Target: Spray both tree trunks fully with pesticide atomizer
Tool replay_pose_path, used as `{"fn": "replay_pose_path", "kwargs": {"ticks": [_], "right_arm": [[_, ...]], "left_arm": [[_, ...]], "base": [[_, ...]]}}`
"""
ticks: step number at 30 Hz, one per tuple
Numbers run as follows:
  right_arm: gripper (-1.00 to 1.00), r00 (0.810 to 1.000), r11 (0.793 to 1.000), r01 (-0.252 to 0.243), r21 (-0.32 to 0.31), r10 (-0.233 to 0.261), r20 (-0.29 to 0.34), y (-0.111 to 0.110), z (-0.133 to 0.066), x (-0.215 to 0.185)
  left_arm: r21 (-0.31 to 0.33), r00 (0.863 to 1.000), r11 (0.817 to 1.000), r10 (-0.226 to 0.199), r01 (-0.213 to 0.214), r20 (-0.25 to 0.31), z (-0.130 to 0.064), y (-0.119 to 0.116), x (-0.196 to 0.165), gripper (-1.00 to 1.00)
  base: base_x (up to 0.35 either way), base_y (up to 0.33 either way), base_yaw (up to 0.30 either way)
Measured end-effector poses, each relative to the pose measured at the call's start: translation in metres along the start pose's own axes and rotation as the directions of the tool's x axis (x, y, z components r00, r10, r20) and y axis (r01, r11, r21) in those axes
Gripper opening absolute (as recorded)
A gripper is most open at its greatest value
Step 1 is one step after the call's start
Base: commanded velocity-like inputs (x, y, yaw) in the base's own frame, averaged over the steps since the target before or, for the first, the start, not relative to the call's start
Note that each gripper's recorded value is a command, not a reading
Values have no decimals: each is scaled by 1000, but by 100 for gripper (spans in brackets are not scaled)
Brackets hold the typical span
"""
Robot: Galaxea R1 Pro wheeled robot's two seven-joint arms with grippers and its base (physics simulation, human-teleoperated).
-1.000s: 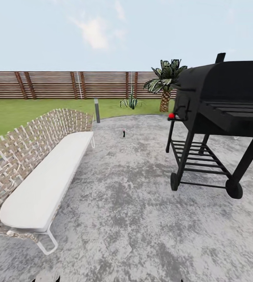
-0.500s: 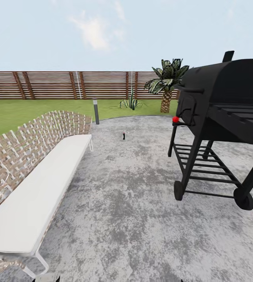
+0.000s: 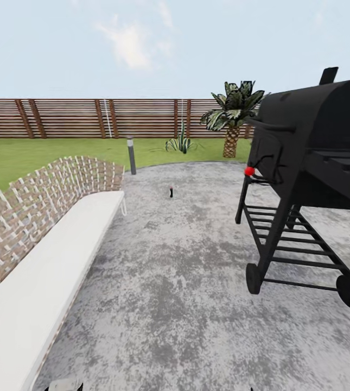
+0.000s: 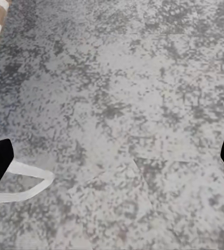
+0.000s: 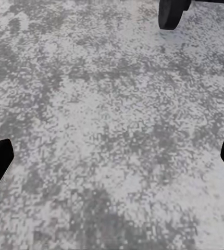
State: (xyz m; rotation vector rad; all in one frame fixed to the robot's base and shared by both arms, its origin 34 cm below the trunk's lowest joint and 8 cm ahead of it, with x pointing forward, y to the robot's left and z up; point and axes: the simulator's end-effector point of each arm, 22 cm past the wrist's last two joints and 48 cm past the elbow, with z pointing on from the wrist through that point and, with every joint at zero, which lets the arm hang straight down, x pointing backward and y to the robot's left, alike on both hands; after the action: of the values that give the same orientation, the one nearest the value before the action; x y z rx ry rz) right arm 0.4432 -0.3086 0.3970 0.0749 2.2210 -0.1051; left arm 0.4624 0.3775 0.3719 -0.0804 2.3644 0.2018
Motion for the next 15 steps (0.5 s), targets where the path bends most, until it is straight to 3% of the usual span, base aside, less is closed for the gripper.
{"fn": "replay_pose_path", "kwargs": {"ticks": [6,15], "right_arm": [[100,1000,1000,0,0,0,0,0,0,0],[100,1000,1000,0,1,0,-1,0,0,1]], "left_arm": [[0,1000,1000,0,0,1,0,0,0,100],[0,1000,1000,0,0,2,0,0,0,100]], "base": [[340,17,0],[338,113,0]]}}
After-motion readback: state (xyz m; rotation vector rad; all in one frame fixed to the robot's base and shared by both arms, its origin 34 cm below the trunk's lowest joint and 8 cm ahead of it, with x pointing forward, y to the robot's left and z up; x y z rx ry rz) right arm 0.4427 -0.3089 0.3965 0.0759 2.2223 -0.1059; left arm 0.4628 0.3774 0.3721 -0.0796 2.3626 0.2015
